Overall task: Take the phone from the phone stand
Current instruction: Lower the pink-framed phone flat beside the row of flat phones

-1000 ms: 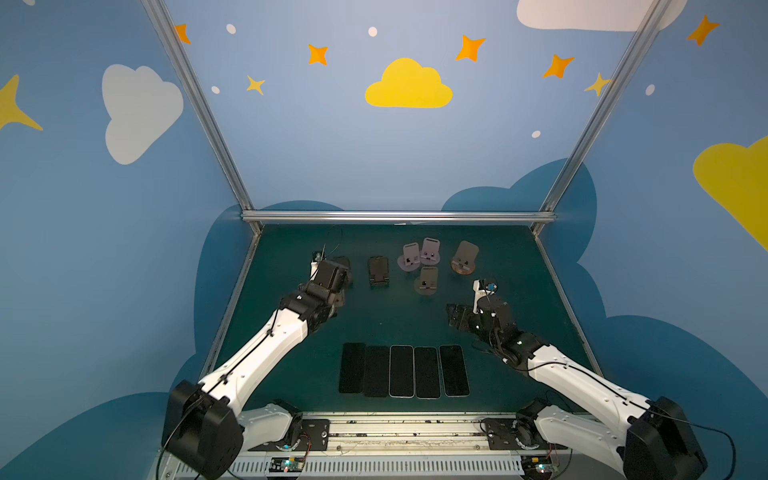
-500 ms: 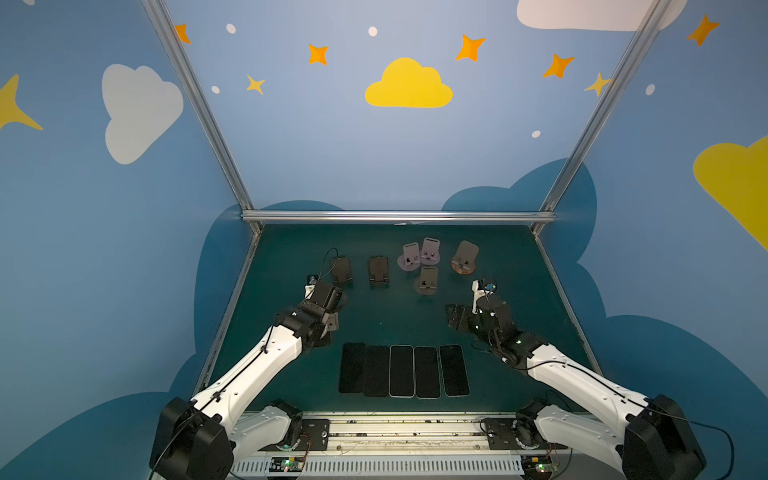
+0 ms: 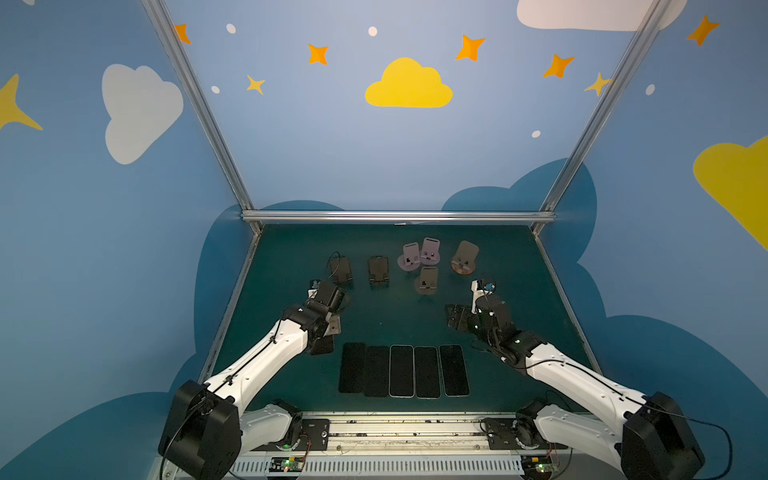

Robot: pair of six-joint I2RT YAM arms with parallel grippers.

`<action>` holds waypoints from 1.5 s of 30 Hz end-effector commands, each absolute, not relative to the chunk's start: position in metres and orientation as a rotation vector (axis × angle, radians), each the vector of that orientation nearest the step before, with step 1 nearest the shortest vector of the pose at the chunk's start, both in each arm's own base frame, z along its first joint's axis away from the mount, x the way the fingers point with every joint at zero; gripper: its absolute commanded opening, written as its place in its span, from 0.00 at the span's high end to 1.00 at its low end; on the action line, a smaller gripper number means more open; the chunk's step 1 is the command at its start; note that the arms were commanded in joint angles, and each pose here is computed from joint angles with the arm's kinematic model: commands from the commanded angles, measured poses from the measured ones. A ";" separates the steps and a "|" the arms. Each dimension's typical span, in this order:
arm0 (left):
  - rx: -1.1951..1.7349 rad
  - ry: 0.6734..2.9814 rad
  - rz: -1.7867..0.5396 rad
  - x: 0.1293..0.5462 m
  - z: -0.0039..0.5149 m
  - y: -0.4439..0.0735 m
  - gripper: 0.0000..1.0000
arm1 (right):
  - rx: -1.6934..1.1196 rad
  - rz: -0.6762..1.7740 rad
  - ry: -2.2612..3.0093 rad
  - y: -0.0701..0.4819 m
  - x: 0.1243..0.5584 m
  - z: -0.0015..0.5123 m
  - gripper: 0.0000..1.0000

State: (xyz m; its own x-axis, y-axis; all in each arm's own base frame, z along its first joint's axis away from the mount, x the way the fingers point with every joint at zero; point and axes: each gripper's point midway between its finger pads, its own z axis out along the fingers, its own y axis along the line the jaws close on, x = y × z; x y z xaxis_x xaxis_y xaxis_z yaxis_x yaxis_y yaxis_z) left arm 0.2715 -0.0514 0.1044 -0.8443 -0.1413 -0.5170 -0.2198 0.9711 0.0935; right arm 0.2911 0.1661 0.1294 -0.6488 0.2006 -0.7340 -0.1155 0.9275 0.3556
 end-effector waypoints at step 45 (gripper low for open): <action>-0.281 3.063 0.292 0.222 0.016 -0.068 0.30 | 0.089 0.459 2.209 0.167 0.300 0.140 0.13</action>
